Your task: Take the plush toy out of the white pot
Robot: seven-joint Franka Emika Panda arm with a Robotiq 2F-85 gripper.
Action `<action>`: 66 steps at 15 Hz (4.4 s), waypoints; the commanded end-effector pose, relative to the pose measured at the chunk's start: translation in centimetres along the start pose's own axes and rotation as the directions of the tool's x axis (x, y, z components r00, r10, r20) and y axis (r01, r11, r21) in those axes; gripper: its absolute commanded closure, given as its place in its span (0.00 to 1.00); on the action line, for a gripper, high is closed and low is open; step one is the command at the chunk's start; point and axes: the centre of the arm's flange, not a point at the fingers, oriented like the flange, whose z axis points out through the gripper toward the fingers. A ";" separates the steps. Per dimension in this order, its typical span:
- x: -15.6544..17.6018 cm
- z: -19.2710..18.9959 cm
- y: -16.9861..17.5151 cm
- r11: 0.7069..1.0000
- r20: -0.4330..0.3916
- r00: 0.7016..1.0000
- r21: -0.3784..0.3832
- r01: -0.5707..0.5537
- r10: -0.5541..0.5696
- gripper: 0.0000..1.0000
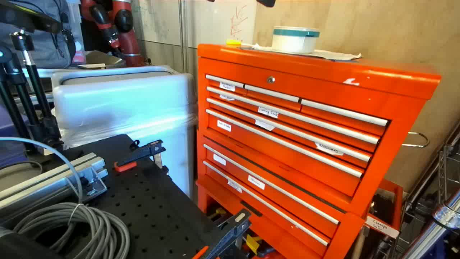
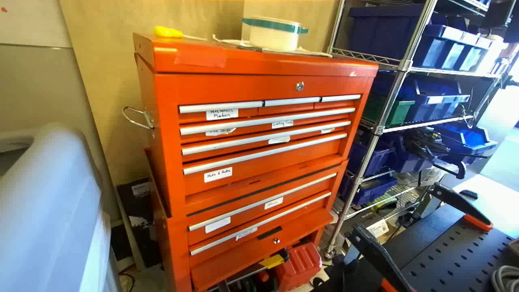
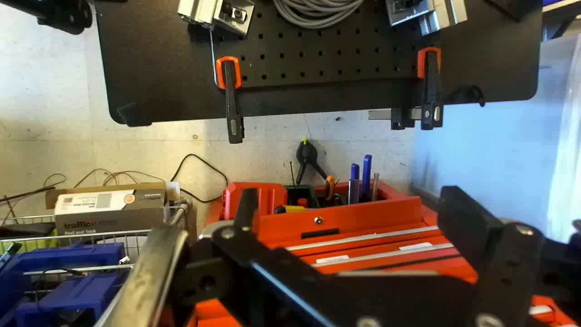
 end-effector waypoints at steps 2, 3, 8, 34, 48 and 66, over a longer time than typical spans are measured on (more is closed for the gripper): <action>0.0 0.0 0.0 1.000 0.000 1.000 0.000 0.000 0.000 0.00; 0.0 0.0 0.0 1.000 0.000 1.000 0.000 0.000 0.000 0.00; 0.0 0.0 0.0 1.000 0.000 1.000 0.000 0.000 0.000 0.00; 30.8 -8.1 -9.1 0.997 -0.430 0.901 0.020 0.074 -0.058 0.00; 35.1 -7.8 -13.2 0.987 -0.368 0.927 0.115 0.116 -0.066 0.00; 33.9 -4.8 -12.9 0.996 -0.231 0.971 0.037 0.075 -0.064 0.00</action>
